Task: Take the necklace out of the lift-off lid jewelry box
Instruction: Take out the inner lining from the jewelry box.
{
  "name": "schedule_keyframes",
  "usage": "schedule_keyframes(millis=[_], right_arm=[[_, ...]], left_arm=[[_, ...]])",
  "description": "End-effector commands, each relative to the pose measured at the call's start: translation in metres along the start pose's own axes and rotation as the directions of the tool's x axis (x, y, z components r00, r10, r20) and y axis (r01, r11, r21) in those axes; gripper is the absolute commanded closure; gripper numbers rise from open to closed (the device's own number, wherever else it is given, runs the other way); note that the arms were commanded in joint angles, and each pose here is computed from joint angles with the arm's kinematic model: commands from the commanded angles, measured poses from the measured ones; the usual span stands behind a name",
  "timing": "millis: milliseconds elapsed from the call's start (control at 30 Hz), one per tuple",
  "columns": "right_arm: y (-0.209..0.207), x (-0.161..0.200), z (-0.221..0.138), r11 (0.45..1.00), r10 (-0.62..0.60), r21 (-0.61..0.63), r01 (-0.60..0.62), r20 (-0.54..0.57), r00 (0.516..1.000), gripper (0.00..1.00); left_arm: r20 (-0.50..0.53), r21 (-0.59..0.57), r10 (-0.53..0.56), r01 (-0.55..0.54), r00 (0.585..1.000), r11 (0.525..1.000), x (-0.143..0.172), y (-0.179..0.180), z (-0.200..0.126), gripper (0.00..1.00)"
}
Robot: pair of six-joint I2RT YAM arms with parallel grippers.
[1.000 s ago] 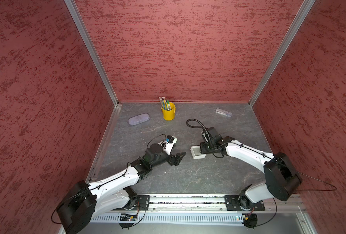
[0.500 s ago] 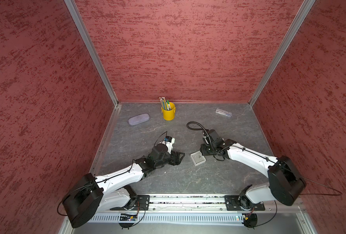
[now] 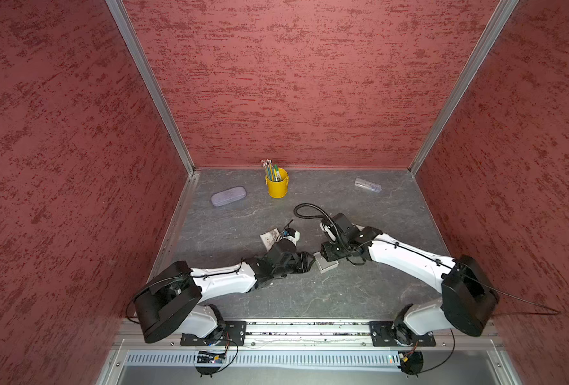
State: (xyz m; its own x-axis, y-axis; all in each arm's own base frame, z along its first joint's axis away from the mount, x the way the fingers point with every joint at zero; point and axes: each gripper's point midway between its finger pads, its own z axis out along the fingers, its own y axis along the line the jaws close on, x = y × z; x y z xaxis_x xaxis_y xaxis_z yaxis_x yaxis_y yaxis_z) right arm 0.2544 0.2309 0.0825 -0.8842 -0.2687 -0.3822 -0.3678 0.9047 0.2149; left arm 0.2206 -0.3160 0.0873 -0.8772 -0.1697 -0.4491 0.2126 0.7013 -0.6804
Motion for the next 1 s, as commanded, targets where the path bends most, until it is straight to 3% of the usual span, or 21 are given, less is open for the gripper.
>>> schedule_keyframes(millis=[0, 333, 967], right_arm=[[-0.004, 0.003, 0.003, 0.999, -0.014, 0.031, 0.014, -0.021, 1.0, 0.55], [-0.012, 0.013, 0.023, 0.997, -0.021, 0.069, 0.024, -0.045, 0.999, 0.46], [-0.017, 0.03, 0.052, 0.987, -0.038, 0.15, 0.053, -0.108, 0.993, 0.35]], left_arm=[[0.059, 0.033, -0.055, 0.053, 0.997, 0.998, -0.009, -0.014, 0.005, 0.55], [0.066, -0.027, -0.097, 0.099, 0.993, 0.995, 0.001, 0.005, 0.002, 0.62], [0.069, -0.029, -0.092, 0.094, 0.993, 0.995, 0.004, 0.01, 0.001, 0.63]])
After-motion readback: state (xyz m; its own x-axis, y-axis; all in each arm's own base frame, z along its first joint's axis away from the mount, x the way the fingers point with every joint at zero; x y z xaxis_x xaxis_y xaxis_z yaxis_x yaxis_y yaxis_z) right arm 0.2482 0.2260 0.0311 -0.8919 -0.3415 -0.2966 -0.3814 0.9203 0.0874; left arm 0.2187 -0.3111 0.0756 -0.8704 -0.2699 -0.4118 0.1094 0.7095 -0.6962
